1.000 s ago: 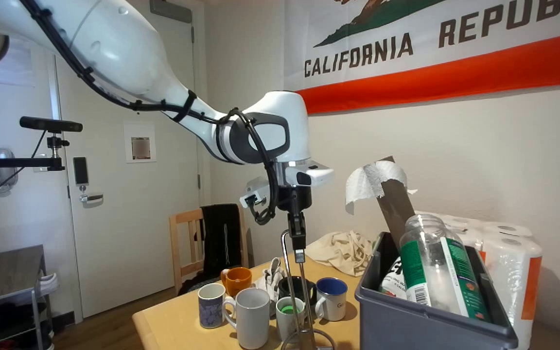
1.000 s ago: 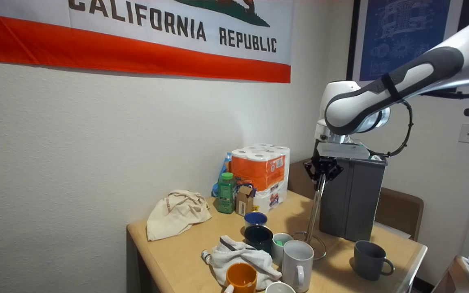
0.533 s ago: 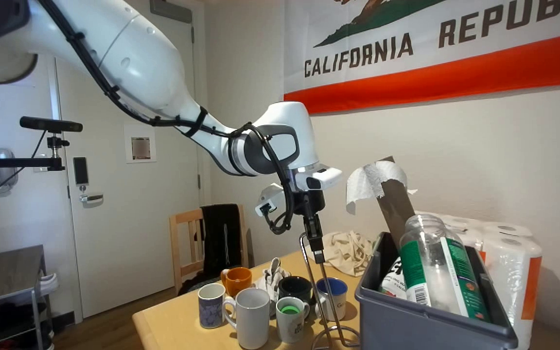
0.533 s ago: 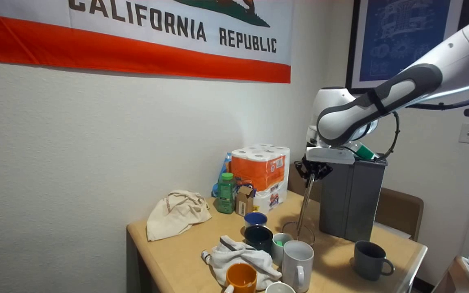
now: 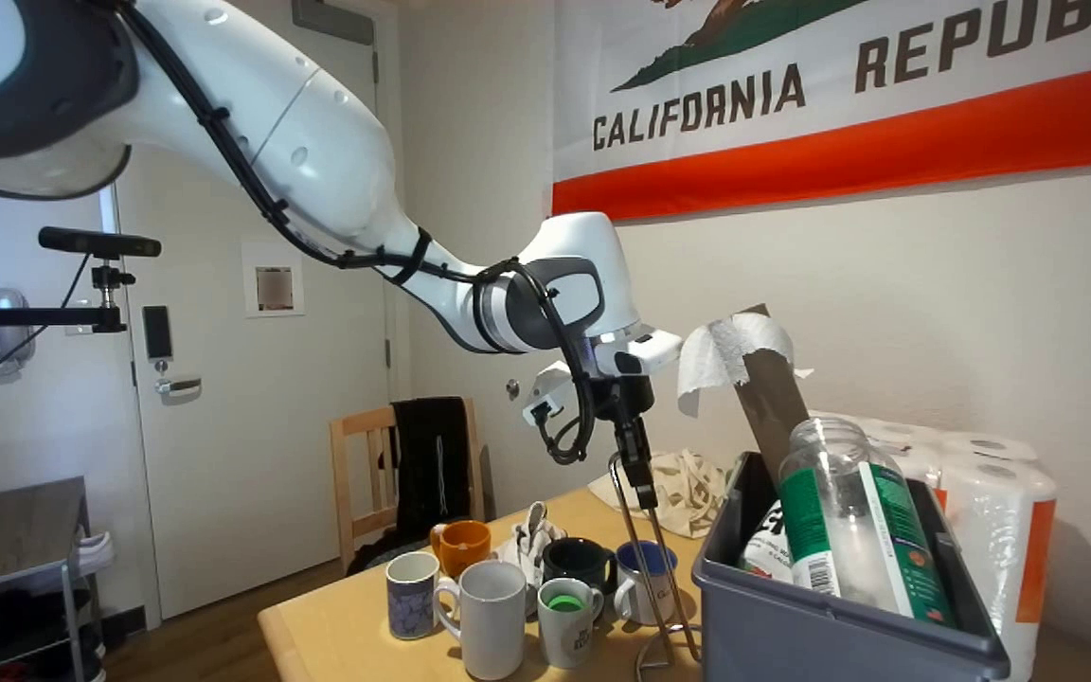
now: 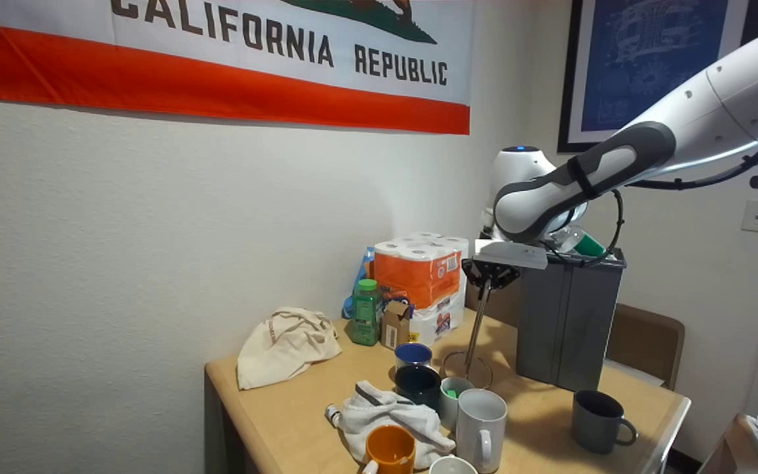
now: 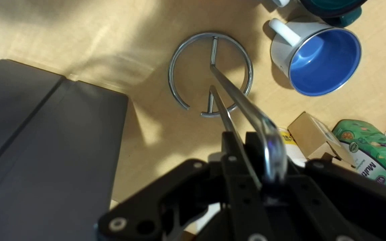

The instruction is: Move the silver stand backwards

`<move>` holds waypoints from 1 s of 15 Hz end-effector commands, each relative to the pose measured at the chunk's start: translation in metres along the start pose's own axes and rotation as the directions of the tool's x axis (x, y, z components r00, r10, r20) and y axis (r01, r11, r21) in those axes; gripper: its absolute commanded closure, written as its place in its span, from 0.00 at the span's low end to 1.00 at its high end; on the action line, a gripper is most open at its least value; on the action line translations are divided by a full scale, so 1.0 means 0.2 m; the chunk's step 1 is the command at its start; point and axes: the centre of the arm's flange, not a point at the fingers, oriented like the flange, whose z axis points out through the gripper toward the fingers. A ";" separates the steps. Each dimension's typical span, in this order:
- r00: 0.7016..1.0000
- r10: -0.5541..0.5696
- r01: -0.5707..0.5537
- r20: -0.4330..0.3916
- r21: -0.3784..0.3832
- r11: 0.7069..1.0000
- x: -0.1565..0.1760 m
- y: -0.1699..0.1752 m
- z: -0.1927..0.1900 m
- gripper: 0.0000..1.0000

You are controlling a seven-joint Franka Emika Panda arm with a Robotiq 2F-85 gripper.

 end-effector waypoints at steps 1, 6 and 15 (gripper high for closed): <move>0.997 0.062 -0.062 -0.043 0.013 0.998 0.09 -0.08 0.01 0.97; 0.993 0.104 -0.105 -0.058 -0.004 0.994 0.16 -0.08 0.06 0.86; 0.985 0.103 -0.113 -0.136 -0.063 0.992 0.19 -0.06 0.07 0.15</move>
